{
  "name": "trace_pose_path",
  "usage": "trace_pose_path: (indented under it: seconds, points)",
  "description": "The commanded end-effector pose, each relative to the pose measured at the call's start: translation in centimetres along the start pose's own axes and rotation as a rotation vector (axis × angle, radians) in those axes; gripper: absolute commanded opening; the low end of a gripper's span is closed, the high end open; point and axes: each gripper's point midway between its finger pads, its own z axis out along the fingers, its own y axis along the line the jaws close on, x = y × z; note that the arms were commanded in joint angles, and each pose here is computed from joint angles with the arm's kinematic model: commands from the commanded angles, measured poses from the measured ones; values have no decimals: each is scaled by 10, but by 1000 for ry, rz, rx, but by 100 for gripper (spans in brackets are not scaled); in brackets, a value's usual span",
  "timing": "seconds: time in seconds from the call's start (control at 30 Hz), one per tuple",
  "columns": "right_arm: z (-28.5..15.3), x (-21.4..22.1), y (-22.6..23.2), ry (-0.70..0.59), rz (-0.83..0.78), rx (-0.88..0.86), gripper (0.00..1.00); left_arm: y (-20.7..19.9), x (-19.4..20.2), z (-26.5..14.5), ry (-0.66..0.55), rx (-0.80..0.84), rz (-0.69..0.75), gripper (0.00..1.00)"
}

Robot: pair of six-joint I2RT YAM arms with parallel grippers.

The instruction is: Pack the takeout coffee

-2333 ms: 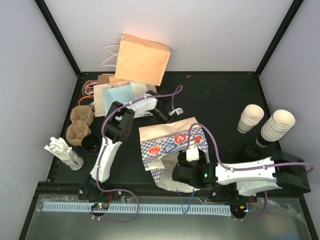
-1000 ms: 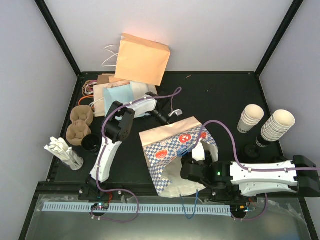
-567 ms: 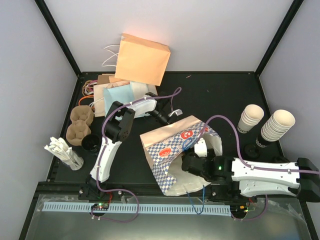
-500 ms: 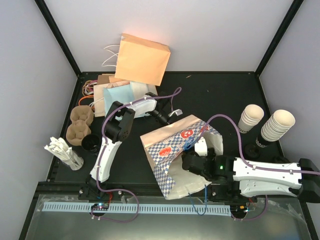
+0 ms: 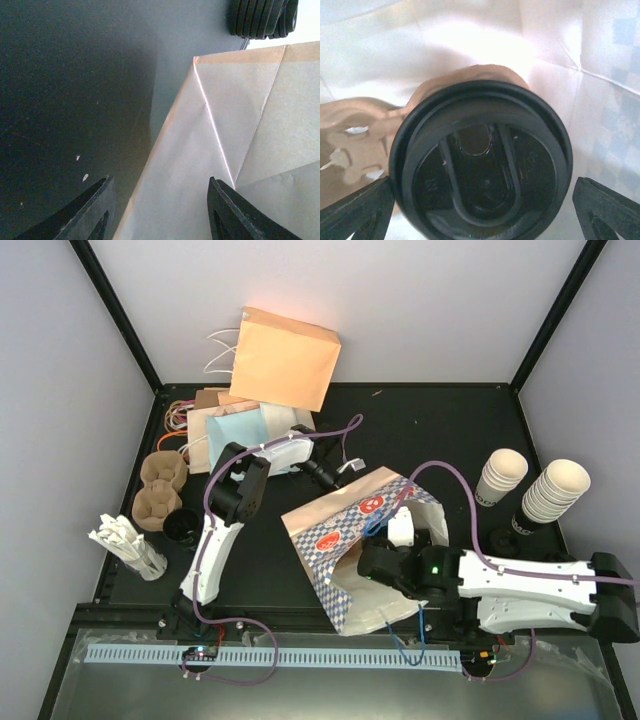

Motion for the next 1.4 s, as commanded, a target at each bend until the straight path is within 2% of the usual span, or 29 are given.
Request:
trace_pose_path:
  seconds: [0.0,0.1,0.27,0.43,0.67,0.83,1.03,1.37]
  points:
    - [-1,-10,-19,-23,57,157,100,-18,1,-6,-8,39,25,53]
    - [1,-2,-20,13,83,180,100,-18,1,-6,-9,39,28,53]
    - [4,0,-6,37,144,77,100,-17,1,-5,-8,41,25,52]
    - [10,4,1,70,179,5,89,-17,2,-4,-5,42,26,52]
    - [14,17,10,123,111,-30,81,-15,2,-3,-5,45,25,52]
    - [18,31,14,179,72,-38,80,-17,2,-3,-6,54,25,52]
    - [24,33,13,149,56,-37,80,-14,3,1,4,63,16,52]
    - [37,44,24,197,12,-46,79,-16,6,6,20,82,16,52]
